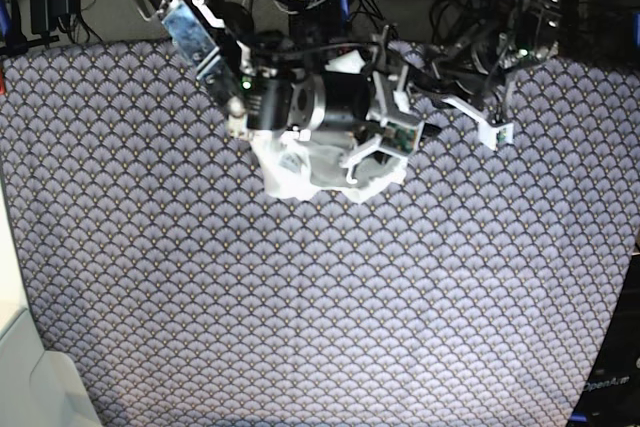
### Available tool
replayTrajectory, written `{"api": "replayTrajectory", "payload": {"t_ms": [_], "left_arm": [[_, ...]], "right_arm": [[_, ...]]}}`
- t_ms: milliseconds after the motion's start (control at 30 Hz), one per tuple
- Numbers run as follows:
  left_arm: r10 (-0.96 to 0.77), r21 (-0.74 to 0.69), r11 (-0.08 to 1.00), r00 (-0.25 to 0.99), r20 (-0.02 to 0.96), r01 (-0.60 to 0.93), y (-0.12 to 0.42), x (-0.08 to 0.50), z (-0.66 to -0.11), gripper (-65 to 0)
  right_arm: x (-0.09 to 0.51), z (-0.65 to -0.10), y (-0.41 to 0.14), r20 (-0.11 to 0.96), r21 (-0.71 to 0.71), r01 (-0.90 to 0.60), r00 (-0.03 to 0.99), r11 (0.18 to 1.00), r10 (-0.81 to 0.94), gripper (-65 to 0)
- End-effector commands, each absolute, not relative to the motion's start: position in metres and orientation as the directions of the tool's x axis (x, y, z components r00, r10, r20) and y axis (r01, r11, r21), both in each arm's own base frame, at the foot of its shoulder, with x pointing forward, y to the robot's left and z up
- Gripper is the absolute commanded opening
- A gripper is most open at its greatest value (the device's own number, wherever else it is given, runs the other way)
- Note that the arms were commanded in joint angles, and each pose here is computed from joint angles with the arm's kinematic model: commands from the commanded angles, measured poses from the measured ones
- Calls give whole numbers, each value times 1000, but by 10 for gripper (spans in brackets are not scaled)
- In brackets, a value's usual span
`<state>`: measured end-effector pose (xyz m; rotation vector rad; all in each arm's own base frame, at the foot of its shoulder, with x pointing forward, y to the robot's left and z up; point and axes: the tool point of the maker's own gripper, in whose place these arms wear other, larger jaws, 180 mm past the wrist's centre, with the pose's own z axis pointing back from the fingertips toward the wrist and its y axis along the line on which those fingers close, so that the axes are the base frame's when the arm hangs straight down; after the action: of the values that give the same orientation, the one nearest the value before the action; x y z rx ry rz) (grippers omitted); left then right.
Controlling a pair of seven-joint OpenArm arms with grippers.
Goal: Fold the T-shirt properly
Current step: 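Press the folded bundle down with the right gripper and release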
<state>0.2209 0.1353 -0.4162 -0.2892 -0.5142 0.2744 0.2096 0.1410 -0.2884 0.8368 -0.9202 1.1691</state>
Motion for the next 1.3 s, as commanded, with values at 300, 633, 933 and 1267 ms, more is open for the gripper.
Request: {"api": "replayTrajectory", "payload": {"t_ms": [300, 633, 933, 1267], "left_arm": [[322, -318, 930, 823, 468, -183, 144, 228, -413, -645], [329, -299, 931, 838, 435, -210, 151, 222, -428, -645], [333, -313, 927, 830, 447, -204, 148, 227, -422, -645], [336, -321, 926, 823, 458, -200, 147, 234, -419, -645]], "right_arm": [[265, -276, 62, 896, -88, -925, 88, 369, 434, -593], [297, -268, 7, 847, -164, -845, 144, 509, 512, -498], [299, -281, -51, 827, -152, -756, 255, 637, 500, -512], [265, -303, -30, 851, -19, -766, 325, 643, 412, -517]]}}
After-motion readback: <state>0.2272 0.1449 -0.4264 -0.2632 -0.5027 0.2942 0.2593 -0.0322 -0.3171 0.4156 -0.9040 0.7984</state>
